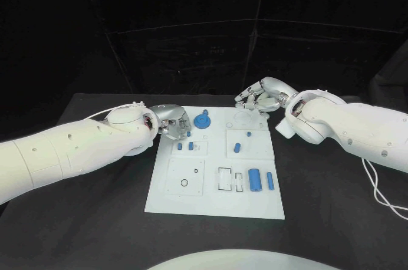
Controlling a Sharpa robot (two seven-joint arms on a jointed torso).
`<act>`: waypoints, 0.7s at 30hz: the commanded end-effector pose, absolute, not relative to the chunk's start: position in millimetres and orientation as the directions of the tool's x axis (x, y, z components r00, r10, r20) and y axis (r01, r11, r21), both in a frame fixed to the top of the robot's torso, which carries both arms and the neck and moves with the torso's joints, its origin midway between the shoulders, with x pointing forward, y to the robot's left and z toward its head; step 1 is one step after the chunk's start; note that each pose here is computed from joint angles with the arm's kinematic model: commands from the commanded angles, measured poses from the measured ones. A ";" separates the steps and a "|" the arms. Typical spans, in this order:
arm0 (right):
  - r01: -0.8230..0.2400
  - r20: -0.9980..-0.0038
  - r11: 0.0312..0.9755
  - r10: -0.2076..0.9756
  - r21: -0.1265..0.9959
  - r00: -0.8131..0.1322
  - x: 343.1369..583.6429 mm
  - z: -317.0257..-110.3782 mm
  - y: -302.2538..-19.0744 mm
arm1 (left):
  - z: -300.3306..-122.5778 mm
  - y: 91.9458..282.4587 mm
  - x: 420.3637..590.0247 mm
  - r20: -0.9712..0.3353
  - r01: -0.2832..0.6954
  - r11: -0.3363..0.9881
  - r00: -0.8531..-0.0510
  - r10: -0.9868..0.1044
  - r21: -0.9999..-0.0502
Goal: Assemble the parts on the task board
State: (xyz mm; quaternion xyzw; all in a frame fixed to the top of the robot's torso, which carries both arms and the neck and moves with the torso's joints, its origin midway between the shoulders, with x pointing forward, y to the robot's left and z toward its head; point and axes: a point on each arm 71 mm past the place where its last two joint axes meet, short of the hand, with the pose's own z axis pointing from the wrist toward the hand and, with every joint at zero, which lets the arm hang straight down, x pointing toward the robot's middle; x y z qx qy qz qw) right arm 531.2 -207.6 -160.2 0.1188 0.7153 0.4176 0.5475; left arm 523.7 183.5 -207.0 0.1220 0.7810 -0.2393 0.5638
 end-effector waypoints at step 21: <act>-0.485 -0.991 0.872 0.000 0.067 -0.136 500.1 -183.3 -209.0 | -176.7 253.3 507.3 -0.167 0.137 0.120 -0.415 -0.895 -0.983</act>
